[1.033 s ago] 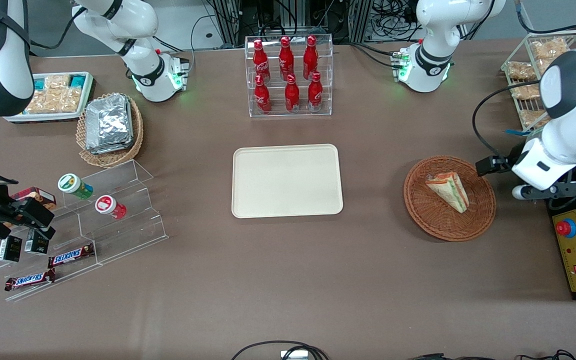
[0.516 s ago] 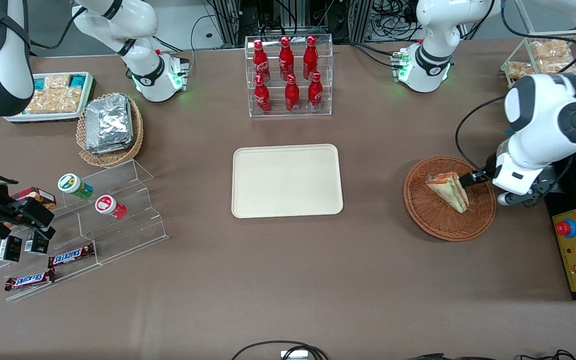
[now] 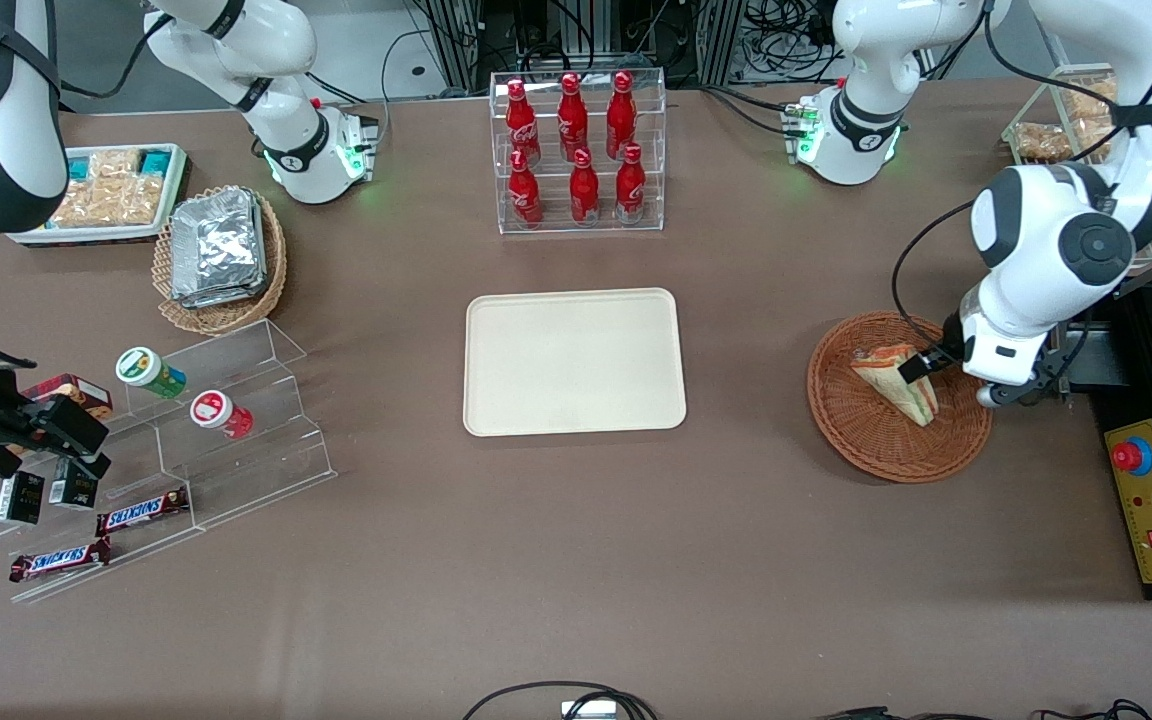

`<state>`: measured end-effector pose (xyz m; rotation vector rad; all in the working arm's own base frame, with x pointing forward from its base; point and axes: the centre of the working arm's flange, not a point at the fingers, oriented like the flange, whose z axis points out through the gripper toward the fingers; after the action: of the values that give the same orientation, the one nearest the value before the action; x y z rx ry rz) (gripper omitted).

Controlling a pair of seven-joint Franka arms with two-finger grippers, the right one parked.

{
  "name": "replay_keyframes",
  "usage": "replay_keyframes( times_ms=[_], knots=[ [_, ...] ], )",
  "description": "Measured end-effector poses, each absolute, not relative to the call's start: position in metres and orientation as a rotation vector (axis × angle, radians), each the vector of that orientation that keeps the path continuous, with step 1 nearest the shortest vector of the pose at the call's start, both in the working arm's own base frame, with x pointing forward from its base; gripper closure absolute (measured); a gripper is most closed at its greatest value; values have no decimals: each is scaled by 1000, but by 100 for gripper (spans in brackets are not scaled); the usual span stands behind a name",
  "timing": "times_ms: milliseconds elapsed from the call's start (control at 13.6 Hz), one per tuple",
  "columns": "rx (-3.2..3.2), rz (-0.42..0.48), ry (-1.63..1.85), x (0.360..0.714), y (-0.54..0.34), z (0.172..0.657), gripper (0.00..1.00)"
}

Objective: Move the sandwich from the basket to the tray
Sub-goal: 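Lower the left gripper and close it on the sandwich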

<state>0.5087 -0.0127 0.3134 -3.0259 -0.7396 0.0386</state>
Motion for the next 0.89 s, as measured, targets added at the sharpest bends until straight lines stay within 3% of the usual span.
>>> replay_keyframes(
  times_ms=[811, 885],
  knots=[
    [-3012, 39, -895, 489, -15, 232, 0],
    [-3012, 40, -898, 489, -15, 229, 5]
  ],
)
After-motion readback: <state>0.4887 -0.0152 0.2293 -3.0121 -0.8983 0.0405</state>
